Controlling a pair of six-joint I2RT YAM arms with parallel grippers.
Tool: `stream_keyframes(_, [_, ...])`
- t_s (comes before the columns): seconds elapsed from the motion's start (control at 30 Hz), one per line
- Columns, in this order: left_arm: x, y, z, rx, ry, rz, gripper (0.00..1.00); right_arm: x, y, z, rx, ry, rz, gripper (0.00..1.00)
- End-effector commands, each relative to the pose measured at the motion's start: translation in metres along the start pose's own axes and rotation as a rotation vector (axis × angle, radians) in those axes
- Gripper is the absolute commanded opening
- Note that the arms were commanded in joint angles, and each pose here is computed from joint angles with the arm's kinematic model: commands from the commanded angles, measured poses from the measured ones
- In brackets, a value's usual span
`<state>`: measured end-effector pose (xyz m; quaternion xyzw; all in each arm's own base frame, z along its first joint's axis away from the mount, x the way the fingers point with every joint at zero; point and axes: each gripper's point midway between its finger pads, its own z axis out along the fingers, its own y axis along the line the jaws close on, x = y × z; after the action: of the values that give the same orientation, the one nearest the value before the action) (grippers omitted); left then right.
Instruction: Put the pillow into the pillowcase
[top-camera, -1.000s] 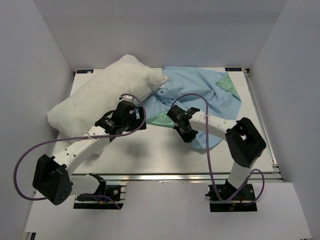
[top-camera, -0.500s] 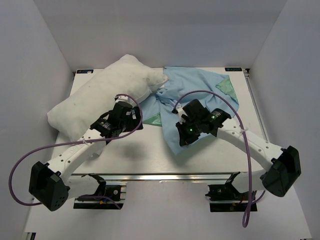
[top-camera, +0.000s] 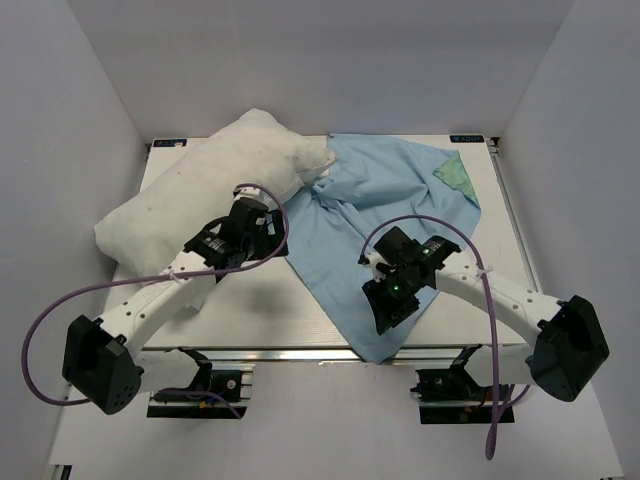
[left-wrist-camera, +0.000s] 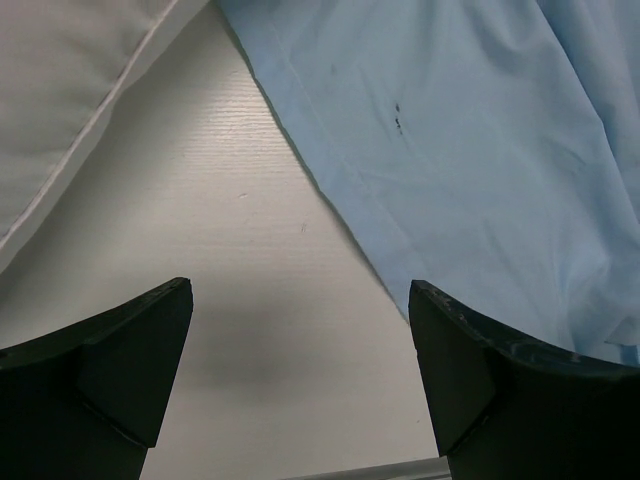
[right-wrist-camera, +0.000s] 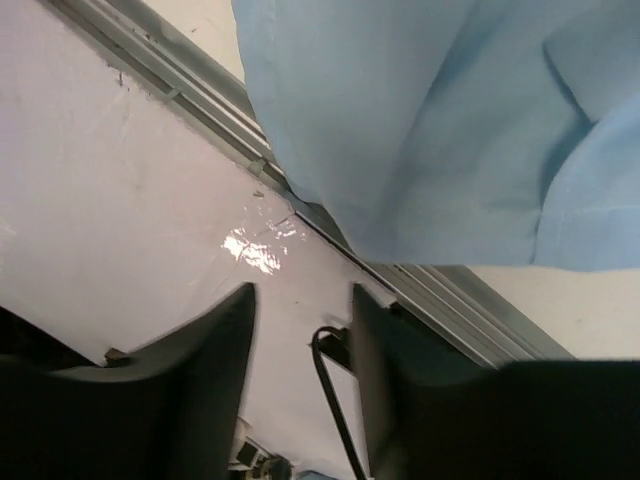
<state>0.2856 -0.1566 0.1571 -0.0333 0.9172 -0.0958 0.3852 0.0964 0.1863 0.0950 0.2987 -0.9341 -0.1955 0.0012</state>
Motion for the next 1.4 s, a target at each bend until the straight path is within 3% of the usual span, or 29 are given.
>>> stream_keyframes(0.0, [-0.027, -0.023, 0.003, 0.064, -0.044, 0.010, 0.98, -0.019, 0.006, -0.021, 0.008, -0.081, -0.040, 0.52])
stream_keyframes(0.17, [-0.023, -0.046, 0.042, 0.100, 0.021, 0.046, 0.98, -0.090, -0.030, -0.055, 0.206, -0.343, 0.065, 0.71])
stream_keyframes(0.27, [-0.025, -0.057, 0.060, 0.107, 0.050, 0.042, 0.98, -0.132, -0.064, -0.065, 0.127, -0.471, 0.225, 0.73])
stream_keyframes(0.3, [-0.016, -0.058, 0.074, 0.095, 0.083, 0.049, 0.98, -0.141, -0.076, -0.059, 0.115, -0.460, 0.260, 0.74])
stream_keyframes(0.37, [-0.015, -0.061, 0.086, 0.089, 0.093, 0.050, 0.98, -0.172, -0.107, -0.072, 0.187, -0.541, 0.292, 0.76])
stream_keyframes(0.47, [-0.011, -0.065, 0.114, 0.047, 0.129, 0.049, 0.98, -0.213, -0.156, -0.076, 0.326, -0.567, 0.315, 0.78])
stream_keyframes(0.53, [-0.001, -0.058, 0.134, -0.015, 0.168, 0.061, 0.98, -0.226, -0.200, -0.056, 0.346, -0.501, 0.390, 0.76])
stream_keyframes(0.57, [-0.010, -0.061, 0.140, -0.022, 0.153, 0.053, 0.98, -0.253, -0.209, -0.078, 0.348, -0.554, 0.409, 0.75])
stream_keyframes(0.6, [-0.010, -0.058, 0.147, -0.049, 0.158, 0.054, 0.98, -0.252, -0.228, -0.052, 0.339, -0.464, 0.441, 0.74])
stream_keyframes(0.73, [-0.003, -0.050, 0.177, -0.083, 0.223, 0.016, 0.98, -0.272, -0.291, -0.046, 0.436, -0.454, 0.496, 0.73])
stream_keyframes(0.97, [-0.006, -0.045, 0.211, -0.080, 0.233, 0.021, 0.98, -0.225, -0.348, -0.025, 0.554, -0.299, 0.617, 0.73])
stream_keyframes(1.13, [-0.018, -0.069, 0.235, 0.023, 0.219, 0.080, 0.98, -0.149, -0.371, -0.019, 0.576, -0.170, 0.834, 0.72])
stream_keyframes(1.3, [-0.026, -0.097, 0.272, 0.143, 0.209, 0.183, 0.98, -0.074, -0.397, -0.046, 0.594, -0.191, 1.049, 0.73])
stream_keyframes(1.37, [-0.047, -0.124, 0.275, 0.255, 0.179, 0.226, 0.98, -0.054, -0.396, -0.051, 0.597, -0.200, 1.087, 0.73])
